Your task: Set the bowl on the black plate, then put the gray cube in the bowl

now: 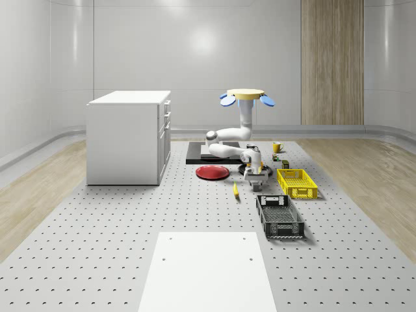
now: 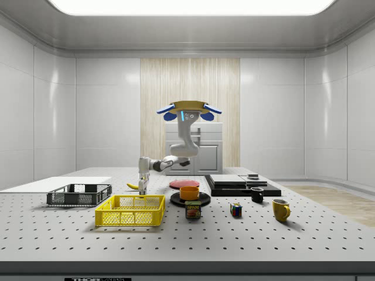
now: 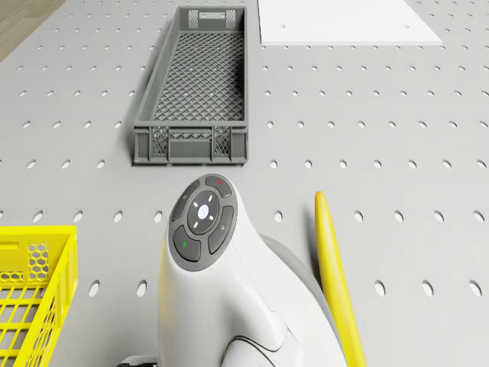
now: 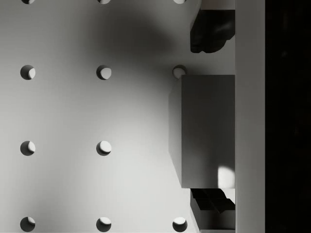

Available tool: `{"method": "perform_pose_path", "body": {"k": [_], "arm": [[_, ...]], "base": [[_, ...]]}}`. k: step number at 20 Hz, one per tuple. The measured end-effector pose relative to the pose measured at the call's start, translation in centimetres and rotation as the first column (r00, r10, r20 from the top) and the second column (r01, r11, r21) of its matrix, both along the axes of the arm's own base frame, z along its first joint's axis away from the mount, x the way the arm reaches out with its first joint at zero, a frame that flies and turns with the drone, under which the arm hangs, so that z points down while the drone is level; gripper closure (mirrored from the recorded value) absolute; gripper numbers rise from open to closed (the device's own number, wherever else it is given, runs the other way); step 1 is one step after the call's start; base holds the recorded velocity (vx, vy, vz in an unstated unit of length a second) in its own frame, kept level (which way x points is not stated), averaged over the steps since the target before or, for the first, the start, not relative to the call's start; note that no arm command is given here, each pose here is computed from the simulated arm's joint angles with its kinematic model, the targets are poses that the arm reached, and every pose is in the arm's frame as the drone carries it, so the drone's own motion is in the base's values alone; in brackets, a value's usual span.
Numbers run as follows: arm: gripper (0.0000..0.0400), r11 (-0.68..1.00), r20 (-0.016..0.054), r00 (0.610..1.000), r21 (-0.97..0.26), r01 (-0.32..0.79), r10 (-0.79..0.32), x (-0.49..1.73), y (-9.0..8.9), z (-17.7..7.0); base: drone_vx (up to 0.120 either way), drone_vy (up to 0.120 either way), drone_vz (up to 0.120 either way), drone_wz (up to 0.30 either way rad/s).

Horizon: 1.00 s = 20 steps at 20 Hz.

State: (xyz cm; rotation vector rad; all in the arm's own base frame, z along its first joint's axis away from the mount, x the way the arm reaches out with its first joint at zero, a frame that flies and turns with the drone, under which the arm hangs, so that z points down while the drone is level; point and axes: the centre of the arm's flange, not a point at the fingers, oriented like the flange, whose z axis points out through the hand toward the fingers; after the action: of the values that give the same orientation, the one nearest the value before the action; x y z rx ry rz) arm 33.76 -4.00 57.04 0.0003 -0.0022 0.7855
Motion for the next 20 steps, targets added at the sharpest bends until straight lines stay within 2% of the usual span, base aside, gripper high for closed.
{"method": "perform_pose_path", "body": {"k": [3, 10, 12, 15, 18, 20], "arm": [[0.0, 1.0, 0.0, 1.0, 0.0, 0.0, 0.0, 0.35, 0.0, 0.1], [0.0, 1.0, 0.0001, 1.0, 0.0, 0.0, 0.0, 0.67, 0.3, 0.7], [0.0, 1.0, 0.0001, 1.0, 0.0, 0.0, 0.0, 0.9, 0.3, 0.7], [0.0, 1.0, 0.0001, 1.0, 0.0, 0.0, 0.0, 1.1, 0.4, 0.8], [0.0073, 1.0, 0.0001, 1.0, 0.0, 0.0, 0.0, 1.21, 0.4, 0.8], [0.0103, 1.0, 0.0001, 1.0, 0.0, 0.0, 0.0, 1.25, 0.4, 0.8]], "base": [[0.0, 0.0, 0.0, 0.0], [0.0, 0.0, 0.0, 0.0], [0.0, 0.0, 0.0, 0.0], [0.0, 0.0, 0.0, 0.0], [0.0, 0.0, 0.0, 0.0], [0.0, 0.0, 0.0, 0.0]]}}
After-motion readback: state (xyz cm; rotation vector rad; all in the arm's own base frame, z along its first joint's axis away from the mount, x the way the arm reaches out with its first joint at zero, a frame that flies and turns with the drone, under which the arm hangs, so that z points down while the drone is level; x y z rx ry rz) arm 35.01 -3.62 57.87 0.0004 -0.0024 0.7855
